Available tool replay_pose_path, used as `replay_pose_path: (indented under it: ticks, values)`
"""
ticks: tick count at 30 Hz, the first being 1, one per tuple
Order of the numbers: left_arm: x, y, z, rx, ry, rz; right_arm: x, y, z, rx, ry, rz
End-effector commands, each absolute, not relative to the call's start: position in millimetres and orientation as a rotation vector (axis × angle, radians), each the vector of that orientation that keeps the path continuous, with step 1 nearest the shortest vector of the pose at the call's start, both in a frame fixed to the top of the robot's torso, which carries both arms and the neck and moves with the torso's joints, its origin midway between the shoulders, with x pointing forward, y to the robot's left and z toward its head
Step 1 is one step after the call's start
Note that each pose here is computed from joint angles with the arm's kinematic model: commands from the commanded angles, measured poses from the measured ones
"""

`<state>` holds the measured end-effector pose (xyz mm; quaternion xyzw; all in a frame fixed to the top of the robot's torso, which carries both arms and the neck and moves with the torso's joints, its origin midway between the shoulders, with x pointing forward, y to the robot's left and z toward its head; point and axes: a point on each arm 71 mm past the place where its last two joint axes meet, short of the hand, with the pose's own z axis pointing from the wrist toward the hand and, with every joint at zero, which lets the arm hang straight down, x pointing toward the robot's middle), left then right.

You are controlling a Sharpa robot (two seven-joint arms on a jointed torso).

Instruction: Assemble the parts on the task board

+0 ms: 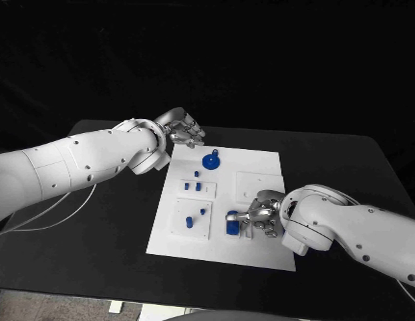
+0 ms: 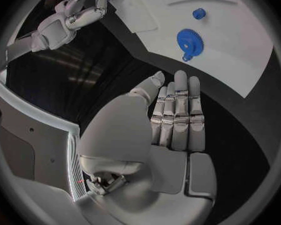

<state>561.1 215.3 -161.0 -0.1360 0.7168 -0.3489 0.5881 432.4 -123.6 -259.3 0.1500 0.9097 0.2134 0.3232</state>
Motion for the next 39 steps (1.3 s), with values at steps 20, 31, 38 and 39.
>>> replay_pose_path:
  ticks: [20, 31, 38, 39]
  values:
    - [560.6, 215.0, -160.6, -0.314, 1.675, -0.819, 425.8, -133.4, -256.4, 0.402, 2.339, 0.647]
    - [560.4, 215.8, -160.8, -0.314, 1.676, -0.818, 420.5, -140.0, -252.8, 0.362, 2.353, 0.672]
    - [560.3, 215.3, -161.0, -0.313, 1.678, -0.819, 418.8, -139.0, -252.8, 0.318, 2.37, 0.662]
    - [560.3, 215.3, -161.0, -0.314, 1.679, -0.818, 418.6, -138.7, -252.9, 0.313, 2.371, 0.659]
